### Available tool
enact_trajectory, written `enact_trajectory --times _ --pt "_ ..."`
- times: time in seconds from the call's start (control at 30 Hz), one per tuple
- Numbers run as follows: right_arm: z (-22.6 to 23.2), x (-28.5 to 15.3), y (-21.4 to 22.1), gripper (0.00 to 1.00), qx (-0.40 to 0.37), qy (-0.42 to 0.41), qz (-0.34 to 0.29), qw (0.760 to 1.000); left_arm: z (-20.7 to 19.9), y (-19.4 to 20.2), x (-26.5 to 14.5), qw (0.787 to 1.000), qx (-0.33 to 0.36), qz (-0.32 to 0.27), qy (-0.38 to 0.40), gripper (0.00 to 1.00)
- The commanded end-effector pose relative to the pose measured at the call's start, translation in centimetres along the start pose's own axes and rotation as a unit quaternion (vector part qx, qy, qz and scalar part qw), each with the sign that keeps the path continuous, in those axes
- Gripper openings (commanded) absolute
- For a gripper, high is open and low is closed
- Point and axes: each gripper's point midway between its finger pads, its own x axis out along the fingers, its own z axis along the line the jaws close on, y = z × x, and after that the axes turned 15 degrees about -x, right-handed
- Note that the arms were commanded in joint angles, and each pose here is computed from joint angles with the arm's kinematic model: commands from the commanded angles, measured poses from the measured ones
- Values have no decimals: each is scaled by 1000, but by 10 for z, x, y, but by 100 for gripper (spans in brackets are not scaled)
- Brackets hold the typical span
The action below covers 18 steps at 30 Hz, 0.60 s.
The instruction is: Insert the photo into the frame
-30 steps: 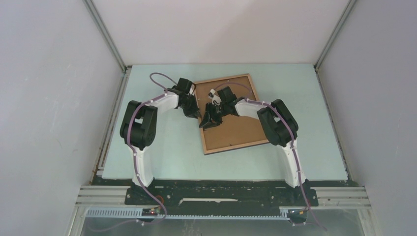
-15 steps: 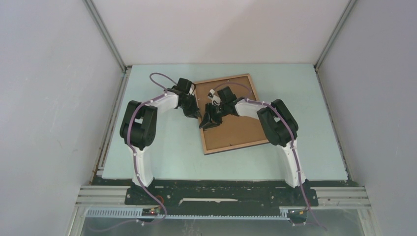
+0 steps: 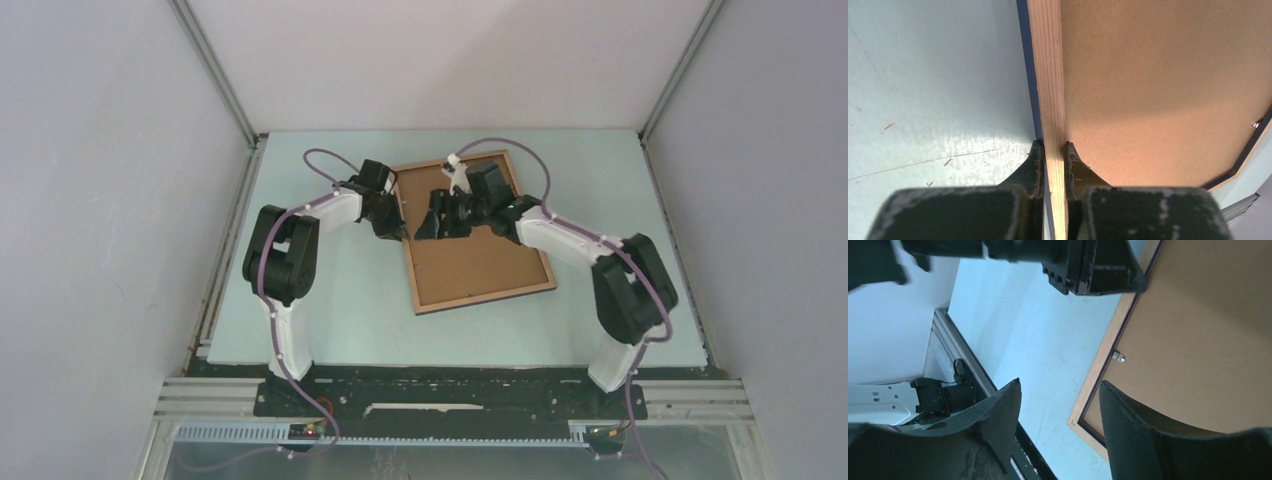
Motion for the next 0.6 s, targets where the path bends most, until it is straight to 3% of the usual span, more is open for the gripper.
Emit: enact_trajectory --times 0.0,0.2,0.33,0.37,0.57 --pt "-23 -40 -9 67 -37 109 -14 993 -11 -7 -12 999 16 -17 34 23" --pt "-104 -110 21 75 50 227 4 973 -21 -17 -33 996 36 -41 66 45" --pt "-159 -155 55 85 95 312 49 944 -38 -20 -63 989 59 -75 112 60" --pt "-171 -164 60 86 106 328 54 937 -40 -20 -69 988 56 -82 118 68" --pt "-214 -190 65 87 135 361 54 921 -38 1 -86 984 12 -84 158 73"
